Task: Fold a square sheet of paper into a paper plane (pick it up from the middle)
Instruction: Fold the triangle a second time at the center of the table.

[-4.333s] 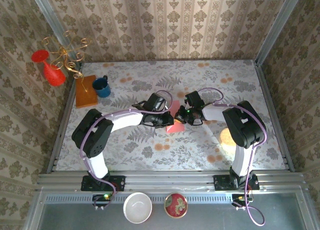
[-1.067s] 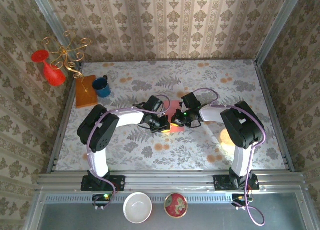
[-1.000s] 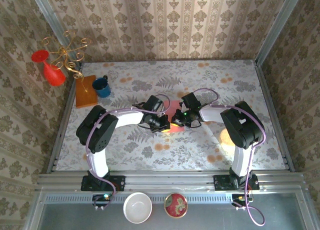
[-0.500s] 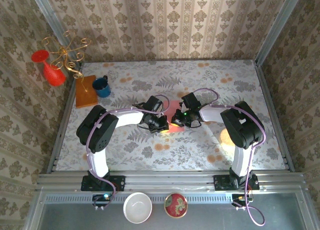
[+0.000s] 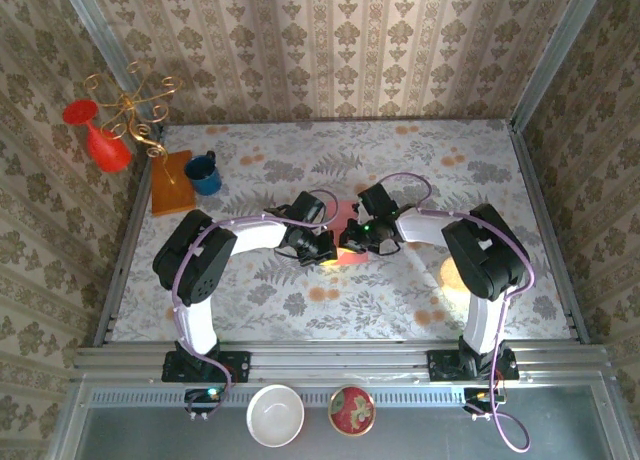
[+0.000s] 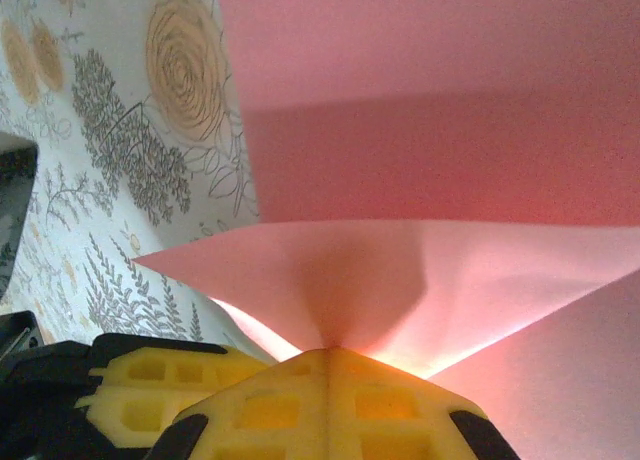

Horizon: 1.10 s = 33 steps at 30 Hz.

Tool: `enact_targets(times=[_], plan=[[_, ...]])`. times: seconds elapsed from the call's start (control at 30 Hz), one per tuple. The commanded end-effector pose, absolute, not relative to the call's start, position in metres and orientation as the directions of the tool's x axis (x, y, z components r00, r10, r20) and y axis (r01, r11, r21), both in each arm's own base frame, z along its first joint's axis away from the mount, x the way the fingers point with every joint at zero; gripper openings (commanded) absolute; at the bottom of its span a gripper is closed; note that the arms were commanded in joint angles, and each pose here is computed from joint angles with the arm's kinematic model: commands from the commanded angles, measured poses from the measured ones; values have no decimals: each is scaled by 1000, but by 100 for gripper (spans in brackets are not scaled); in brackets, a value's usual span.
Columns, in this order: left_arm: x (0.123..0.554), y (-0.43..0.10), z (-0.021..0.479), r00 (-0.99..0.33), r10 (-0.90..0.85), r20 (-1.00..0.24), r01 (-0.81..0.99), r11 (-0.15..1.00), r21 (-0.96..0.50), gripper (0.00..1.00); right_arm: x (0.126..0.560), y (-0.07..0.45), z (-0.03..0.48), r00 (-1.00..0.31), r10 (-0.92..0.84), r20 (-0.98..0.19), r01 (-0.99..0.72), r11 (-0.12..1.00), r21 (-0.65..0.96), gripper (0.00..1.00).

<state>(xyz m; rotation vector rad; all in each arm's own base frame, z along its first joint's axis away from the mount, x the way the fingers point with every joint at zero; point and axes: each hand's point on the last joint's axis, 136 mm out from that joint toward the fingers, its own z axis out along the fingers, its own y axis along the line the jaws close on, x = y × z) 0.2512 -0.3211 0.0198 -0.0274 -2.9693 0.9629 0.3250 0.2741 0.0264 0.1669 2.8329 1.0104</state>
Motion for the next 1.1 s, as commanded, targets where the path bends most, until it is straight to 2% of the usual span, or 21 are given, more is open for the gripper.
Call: enact_targets(times=[0.0,0.3,0.73,1.07], plan=[[238,-297,-5,-994,-18,105,-67,870,-488,1,318,275,19,-991,117,-61,54,782,621,7],[231,-287,-12,-990,-43,136,-101,882,-460,1,331,255,-2,-989,137,-60,77,815,574,6],[218,-270,-28,-978,-83,189,-159,889,-429,0,390,199,-3,-955,276,-112,157,785,599,6],[230,-283,-15,-988,-47,148,-113,873,-475,0,410,194,39,-934,296,-199,105,761,640,6]])
